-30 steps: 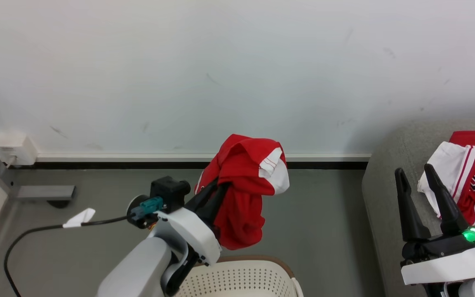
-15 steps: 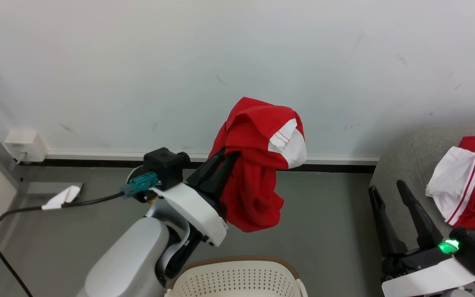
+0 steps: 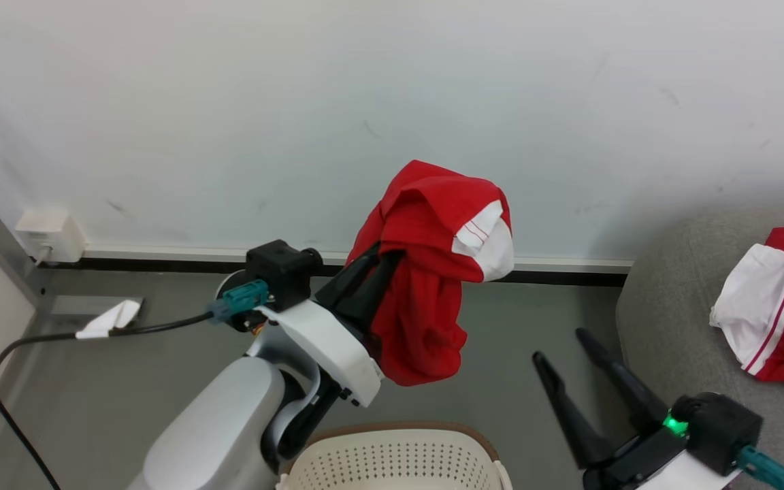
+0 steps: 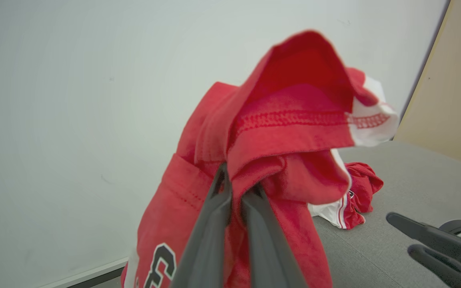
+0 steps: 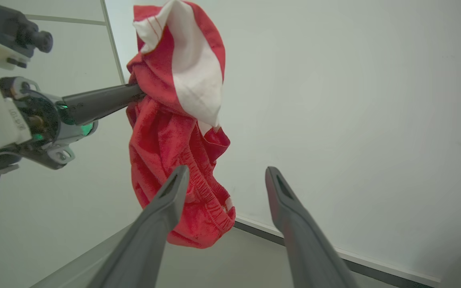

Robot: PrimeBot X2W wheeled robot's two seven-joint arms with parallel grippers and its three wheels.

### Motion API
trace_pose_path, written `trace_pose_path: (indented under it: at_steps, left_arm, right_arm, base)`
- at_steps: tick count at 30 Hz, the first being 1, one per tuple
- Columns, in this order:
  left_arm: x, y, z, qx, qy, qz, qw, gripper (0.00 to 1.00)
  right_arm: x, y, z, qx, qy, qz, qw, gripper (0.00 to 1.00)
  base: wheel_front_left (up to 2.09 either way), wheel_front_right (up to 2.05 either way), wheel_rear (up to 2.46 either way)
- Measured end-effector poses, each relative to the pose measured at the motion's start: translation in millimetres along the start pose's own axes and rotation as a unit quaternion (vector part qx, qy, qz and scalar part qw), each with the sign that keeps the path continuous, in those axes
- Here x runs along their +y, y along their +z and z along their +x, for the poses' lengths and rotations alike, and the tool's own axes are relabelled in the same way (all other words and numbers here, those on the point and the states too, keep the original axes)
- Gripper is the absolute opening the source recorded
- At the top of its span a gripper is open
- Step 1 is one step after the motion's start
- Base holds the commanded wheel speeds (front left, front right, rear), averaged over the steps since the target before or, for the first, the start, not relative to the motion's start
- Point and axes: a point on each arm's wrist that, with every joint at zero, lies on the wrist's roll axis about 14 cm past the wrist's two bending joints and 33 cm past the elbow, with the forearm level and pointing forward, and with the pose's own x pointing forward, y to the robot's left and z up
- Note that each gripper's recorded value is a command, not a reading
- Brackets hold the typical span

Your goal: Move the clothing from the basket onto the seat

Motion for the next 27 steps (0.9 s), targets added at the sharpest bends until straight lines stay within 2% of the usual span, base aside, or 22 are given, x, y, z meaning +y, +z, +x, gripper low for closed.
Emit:
trace_pose_path:
  at_steps: [12, 15, 27]
  left_arm:
    - [-10.7, -0.6, -2.4, 0.004, -0.009, -0.003, 1.000, 0.00]
    - [-15.7, 0.5, -2.7, 0.002, -0.012, -0.006, 1.000, 0.00]
    - [-32.5, -4.5, -11.5, 0.011, -0.025, -0.016, 1.000, 0.00]
  right_arm:
    - [58.5, -63.2, 14.7, 0.101, 0.108, -0.009, 0.989, 1.00]
    - [62.2, -79.1, 18.6, 0.124, 0.113, -0.010, 0.986, 1.00]
    - [62.6, -96.8, 48.3, 0.138, 0.099, -0.016, 0.985, 1.00]
  base:
    - [0.00, 0.00, 0.00]
    - [0.00, 0.00, 0.00]
    - [0.00, 0.00, 0.00]
